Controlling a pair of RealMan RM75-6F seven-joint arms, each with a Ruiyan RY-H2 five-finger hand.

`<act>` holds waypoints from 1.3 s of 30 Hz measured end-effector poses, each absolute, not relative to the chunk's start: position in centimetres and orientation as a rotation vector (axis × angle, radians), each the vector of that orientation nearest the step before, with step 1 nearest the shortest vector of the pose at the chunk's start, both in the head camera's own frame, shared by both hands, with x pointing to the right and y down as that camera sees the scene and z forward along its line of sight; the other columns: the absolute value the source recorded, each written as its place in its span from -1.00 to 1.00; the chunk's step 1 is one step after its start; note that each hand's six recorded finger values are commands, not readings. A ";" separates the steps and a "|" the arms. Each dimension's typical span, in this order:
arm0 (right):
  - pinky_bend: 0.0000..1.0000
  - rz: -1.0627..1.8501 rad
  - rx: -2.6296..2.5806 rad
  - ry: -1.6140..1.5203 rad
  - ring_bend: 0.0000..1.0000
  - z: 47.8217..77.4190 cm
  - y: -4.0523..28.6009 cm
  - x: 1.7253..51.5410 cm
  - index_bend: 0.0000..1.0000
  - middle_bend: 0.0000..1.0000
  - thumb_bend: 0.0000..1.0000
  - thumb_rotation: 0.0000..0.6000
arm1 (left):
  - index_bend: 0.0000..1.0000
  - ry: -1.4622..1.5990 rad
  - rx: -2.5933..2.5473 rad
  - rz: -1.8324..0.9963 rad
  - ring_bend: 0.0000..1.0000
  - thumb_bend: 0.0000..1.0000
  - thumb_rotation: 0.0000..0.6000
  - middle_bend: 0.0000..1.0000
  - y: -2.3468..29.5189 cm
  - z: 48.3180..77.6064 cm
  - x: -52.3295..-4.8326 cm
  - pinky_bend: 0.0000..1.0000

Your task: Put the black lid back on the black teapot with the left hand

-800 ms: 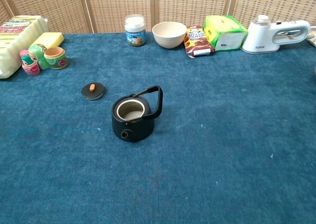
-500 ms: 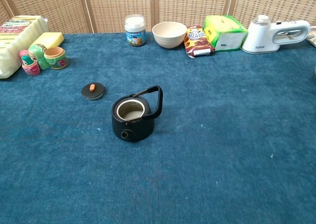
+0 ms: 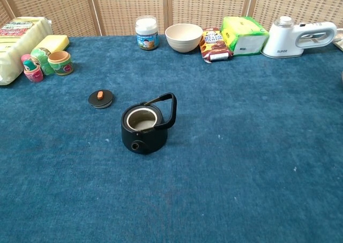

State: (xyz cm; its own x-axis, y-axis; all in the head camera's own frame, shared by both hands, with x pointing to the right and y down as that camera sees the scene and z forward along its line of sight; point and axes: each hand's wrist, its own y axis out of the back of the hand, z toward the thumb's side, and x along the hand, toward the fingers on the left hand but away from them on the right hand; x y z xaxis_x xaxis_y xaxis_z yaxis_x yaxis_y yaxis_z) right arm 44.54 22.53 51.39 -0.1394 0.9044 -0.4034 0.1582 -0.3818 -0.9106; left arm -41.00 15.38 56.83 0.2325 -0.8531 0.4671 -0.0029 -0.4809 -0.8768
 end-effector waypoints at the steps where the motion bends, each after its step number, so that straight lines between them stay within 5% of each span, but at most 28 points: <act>1: -1.00 1.578 -1.524 -1.215 -1.00 51.4 22.5 44.5 -0.70 -0.96 -0.84 1.00 | -0.96 0.772 -1.709 -1.339 -1.00 -0.78 1.00 -1.00 14.6 57.5 -40.0 -0.90; 19: -1.00 1.577 -1.564 -1.256 -1.00 51.3 22.1 45.3 -0.70 -0.96 -0.84 1.00 | -0.76 0.480 -1.671 -1.424 -1.00 -0.72 1.00 -1.00 8.9 67.7 -29.1 -0.90; 39: -1.00 1.587 -1.578 -1.266 -1.00 51.4 21.9 45.6 -0.70 -0.96 -0.84 1.00 | -0.76 0.294 -1.603 -1.541 -1.00 -0.72 1.00 -1.00 8.9 72.1 -23.8 -0.90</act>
State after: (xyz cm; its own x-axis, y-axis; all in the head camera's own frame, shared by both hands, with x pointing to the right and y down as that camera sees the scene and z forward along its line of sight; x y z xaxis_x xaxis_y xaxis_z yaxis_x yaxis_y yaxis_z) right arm 45.57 21.90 51.44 -0.1478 0.8897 -0.4319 0.2235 -0.3953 -0.8909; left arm -23.77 8.91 72.11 0.2058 -0.6898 0.6942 0.3854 -0.5949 -0.7054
